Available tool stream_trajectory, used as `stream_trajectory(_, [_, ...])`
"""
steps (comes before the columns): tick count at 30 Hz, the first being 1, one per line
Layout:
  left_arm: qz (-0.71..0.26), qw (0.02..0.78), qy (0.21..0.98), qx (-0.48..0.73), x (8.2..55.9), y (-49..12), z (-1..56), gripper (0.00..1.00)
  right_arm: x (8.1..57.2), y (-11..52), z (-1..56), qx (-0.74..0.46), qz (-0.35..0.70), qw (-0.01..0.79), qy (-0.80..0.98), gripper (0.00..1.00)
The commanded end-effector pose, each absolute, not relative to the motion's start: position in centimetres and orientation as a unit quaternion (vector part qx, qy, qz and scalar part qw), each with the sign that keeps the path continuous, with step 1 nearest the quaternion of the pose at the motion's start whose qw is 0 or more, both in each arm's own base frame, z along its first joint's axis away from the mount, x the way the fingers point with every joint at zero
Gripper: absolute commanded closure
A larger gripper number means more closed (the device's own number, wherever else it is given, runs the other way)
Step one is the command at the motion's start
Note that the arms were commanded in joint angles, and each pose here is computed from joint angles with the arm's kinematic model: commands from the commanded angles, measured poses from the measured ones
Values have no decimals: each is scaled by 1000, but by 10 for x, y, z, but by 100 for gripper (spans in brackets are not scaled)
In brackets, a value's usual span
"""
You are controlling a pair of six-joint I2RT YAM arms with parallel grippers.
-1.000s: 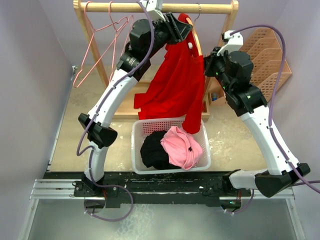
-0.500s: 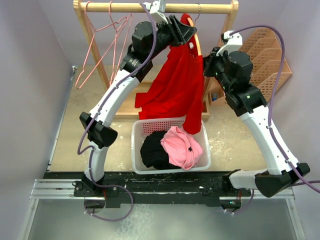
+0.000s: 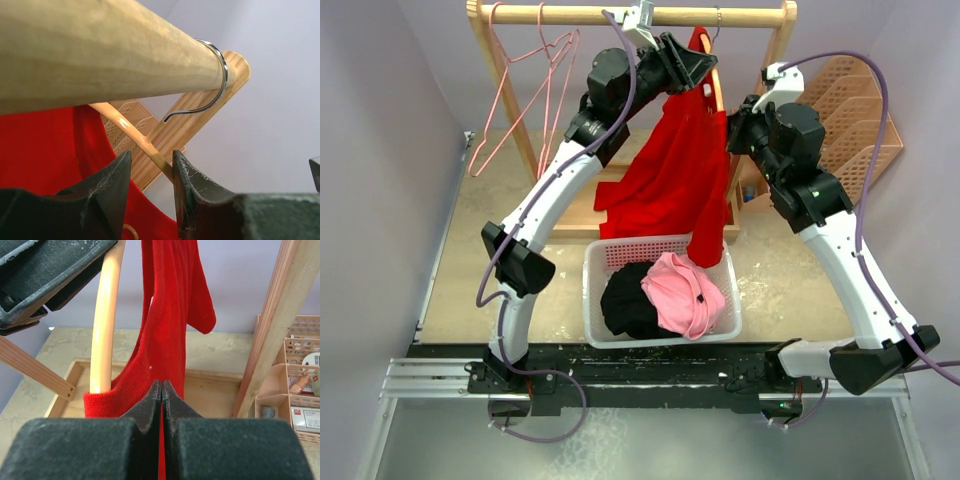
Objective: Remove the t-shirt from the hanger
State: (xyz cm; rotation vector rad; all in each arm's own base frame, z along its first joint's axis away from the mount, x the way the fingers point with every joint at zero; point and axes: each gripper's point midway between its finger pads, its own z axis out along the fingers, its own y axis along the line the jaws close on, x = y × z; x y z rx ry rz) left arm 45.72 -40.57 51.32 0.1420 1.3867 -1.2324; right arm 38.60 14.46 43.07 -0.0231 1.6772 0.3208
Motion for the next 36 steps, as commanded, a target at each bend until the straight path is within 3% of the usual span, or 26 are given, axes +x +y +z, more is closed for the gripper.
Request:
stream_trajectory(1, [-561, 592, 574, 76, 439, -410, 533, 60, 382, 143, 447, -6, 153, 676, 721, 100])
stream_trajectory(14, [-563, 601, 561, 85, 431, -409, 543, 63, 382, 145, 443, -5, 156, 674, 722, 100])
stream_trajectory(16, [-563, 603, 559, 84, 432, -409, 543, 71, 382, 144, 442, -5, 156, 673, 723, 100])
stream_trajectory(20, [-568, 597, 560, 86, 434, -413, 540, 98, 380, 144, 441, -5, 157, 672, 724, 100])
stream_trajectory(21, [-571, 595, 559, 87, 433, -414, 540, 100, 379, 143, 440, -5, 157, 672, 724, 100])
stream_trajectory(36, [-589, 595, 536, 103, 417, -404, 557, 100, 372, 140, 431, -5, 156, 670, 726, 100])
